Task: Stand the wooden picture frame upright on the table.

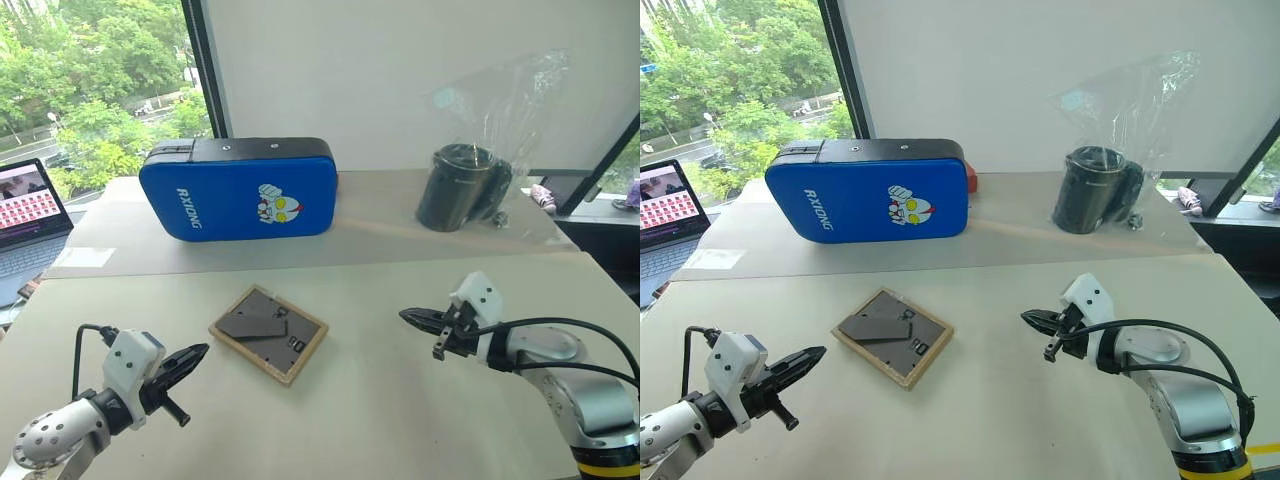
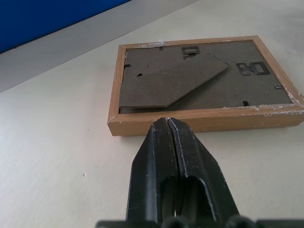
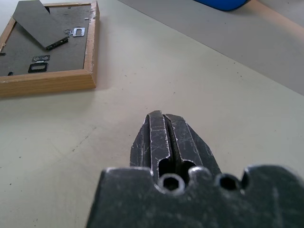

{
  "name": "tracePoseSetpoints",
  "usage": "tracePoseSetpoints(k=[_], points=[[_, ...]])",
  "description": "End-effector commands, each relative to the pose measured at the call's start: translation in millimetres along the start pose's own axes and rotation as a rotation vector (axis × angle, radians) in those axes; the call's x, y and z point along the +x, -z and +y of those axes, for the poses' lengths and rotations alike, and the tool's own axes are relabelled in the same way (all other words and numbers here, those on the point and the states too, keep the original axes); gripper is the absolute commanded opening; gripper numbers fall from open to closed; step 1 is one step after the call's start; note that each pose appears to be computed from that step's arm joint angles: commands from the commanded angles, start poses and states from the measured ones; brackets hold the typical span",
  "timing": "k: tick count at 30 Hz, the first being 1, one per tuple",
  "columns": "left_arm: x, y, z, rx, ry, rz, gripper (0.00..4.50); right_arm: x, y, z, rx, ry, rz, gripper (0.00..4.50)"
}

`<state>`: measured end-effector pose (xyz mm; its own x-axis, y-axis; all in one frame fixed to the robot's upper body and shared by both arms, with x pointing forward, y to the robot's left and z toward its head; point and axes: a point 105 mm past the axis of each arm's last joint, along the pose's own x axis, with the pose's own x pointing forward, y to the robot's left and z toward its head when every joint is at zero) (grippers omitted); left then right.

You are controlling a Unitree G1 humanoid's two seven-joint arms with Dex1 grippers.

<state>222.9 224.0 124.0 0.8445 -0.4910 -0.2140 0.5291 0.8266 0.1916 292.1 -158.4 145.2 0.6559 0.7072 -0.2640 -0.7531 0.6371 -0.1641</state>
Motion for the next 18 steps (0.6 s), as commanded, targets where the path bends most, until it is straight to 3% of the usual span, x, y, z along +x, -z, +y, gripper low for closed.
tracePoseSetpoints(k=[1, 4, 9, 13, 18], points=[[0, 1, 0, -0.008, -0.031, -0.002, 0.07, 19, -10, -9, -0.086, -0.004, -0.011, 0.0], [9, 23, 5, -0.044, -0.061, 0.077, 0.07, 82, -12, -5, -0.201, -0.074, 0.056, 0.0], [20, 33, 7, 0.003, -0.035, 0.143, 0.07, 134, -16, 12, -0.281, -0.143, 0.077, 0.0], [34, 38, 9, 0.067, -0.025, 0.21, 0.07, 159, -21, 31, -0.33, -0.198, 0.065, 0.0], [58, 34, 11, 0.133, 0.012, 0.217, 0.07, 167, -26, 50, -0.346, -0.242, 0.038, 0.0]])
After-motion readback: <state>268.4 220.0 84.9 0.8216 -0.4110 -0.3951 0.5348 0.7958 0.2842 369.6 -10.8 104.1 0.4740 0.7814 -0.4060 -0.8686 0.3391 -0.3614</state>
